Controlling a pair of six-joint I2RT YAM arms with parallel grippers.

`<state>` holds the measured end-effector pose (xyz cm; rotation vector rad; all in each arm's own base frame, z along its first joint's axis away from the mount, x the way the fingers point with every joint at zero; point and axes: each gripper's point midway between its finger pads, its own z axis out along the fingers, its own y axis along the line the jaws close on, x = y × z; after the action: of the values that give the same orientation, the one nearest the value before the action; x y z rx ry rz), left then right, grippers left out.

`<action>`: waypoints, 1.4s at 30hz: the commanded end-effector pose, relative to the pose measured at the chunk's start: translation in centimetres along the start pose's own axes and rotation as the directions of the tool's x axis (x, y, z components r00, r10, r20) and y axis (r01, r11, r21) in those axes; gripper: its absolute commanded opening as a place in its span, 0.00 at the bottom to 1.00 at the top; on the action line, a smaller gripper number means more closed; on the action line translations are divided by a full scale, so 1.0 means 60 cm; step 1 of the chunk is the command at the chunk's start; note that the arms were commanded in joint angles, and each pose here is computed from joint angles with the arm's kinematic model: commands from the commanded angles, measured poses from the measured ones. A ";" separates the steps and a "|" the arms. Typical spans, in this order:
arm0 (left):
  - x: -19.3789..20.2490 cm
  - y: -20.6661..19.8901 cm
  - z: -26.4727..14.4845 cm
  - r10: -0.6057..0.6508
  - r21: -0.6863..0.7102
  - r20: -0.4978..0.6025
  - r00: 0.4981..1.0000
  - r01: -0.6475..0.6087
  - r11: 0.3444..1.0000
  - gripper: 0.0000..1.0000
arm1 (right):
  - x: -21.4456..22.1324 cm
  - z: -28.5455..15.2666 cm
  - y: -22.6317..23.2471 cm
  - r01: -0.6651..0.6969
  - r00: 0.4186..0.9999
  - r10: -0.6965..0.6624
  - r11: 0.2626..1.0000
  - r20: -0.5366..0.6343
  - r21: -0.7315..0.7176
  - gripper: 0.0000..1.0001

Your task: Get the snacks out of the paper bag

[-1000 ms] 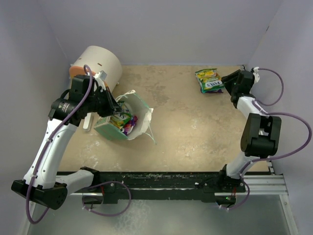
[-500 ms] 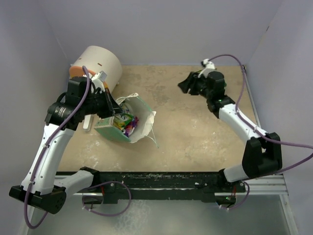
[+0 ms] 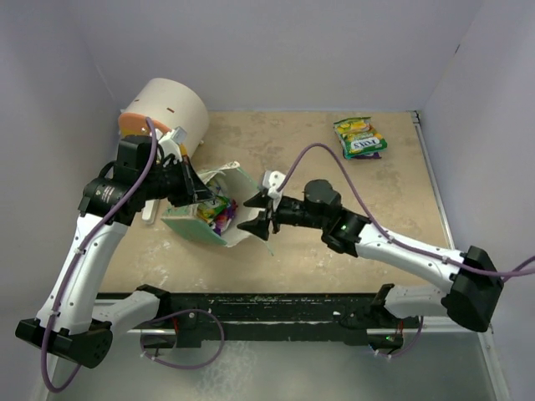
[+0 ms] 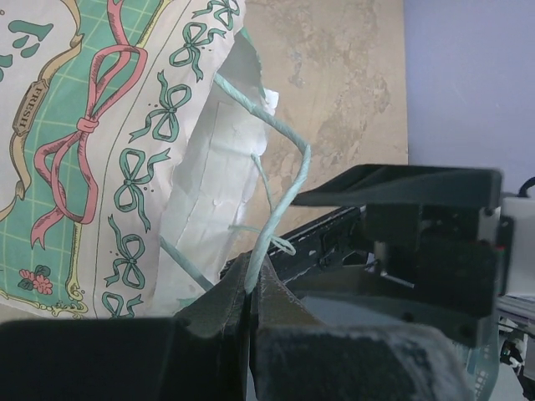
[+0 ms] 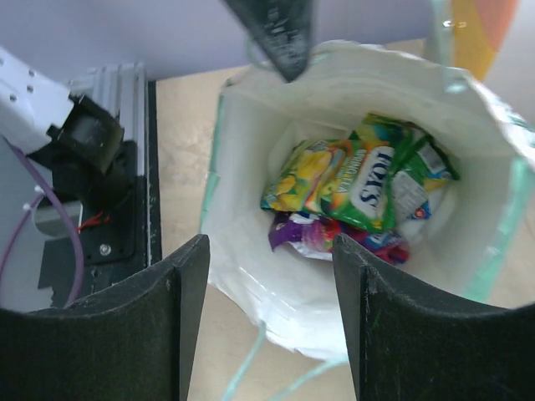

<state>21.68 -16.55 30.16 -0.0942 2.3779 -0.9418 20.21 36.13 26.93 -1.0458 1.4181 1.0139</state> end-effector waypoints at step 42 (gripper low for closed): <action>-0.005 -0.036 -0.044 0.115 0.070 0.038 0.993 -0.118 0.991 0.00 | 0.161 0.231 -0.138 0.132 0.991 -0.133 0.915 -0.022 0.382 0.32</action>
<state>20.56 -16.75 31.32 0.0195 2.3592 -0.9671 30.93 45.78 12.21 -0.9048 1.5215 0.5198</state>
